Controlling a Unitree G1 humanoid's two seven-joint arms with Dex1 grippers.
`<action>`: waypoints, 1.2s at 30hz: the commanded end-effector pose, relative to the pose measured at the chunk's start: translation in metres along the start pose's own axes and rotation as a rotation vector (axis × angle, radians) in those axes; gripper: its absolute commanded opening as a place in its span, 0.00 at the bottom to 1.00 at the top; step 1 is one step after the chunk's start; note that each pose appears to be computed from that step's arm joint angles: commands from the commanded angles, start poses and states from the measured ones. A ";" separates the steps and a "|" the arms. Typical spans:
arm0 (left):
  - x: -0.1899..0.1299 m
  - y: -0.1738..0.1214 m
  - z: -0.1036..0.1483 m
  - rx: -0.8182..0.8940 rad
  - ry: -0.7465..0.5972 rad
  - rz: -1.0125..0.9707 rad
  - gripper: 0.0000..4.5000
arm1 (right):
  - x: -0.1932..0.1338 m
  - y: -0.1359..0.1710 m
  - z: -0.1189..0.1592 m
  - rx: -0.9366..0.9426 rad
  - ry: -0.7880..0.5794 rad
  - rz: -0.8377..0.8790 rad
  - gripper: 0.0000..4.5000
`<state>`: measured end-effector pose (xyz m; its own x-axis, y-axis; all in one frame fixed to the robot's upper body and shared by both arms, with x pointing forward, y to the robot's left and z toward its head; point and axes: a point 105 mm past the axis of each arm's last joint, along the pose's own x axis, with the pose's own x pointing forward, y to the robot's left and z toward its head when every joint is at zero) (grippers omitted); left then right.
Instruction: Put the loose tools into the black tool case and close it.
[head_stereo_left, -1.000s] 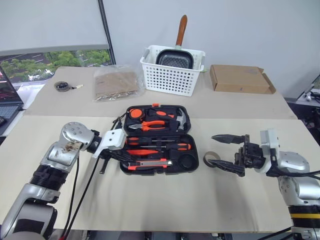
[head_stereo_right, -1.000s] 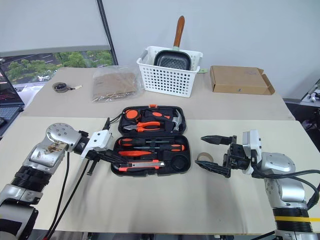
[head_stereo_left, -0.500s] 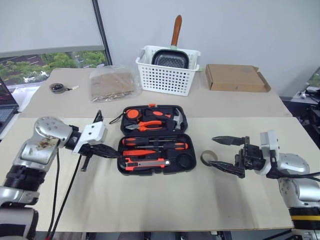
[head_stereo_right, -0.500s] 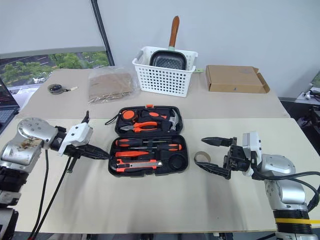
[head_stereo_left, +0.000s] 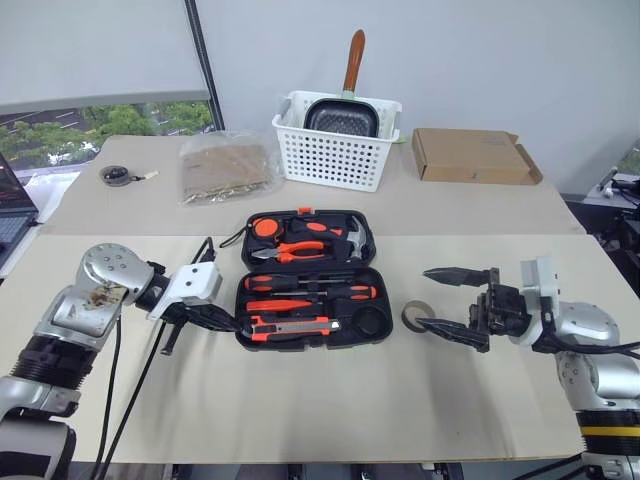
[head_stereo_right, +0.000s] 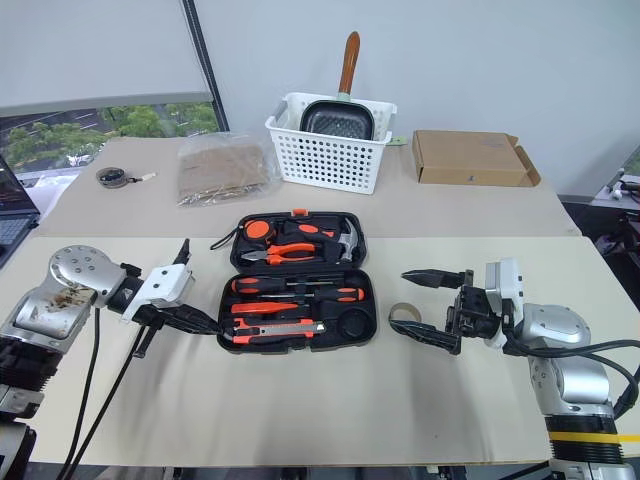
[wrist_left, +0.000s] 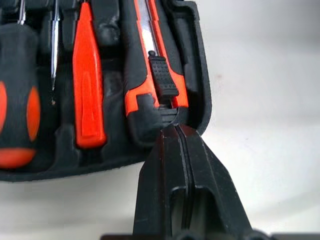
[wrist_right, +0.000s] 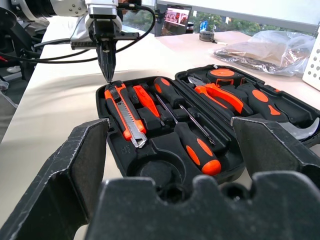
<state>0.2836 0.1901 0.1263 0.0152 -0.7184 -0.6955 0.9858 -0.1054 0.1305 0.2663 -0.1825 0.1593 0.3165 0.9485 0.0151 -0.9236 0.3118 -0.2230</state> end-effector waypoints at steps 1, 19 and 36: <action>0.003 0.001 -0.005 0.032 0.055 -0.010 0.01 | -0.002 -0.002 0.011 -0.056 -0.012 -0.006 1.00; -0.015 0.003 0.001 0.000 0.034 0.044 0.01 | -0.001 -0.002 0.010 -0.052 -0.016 -0.006 1.00; 0.013 0.015 0.007 0.064 0.016 0.012 0.01 | -0.002 -0.002 0.011 -0.055 -0.009 -0.013 1.00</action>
<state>0.3020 0.1837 0.1255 0.0627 -0.7064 -0.7050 0.9793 -0.0926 0.1798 0.2669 -0.1830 0.1590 0.3241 0.9459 0.0158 -0.9213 0.3194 -0.2216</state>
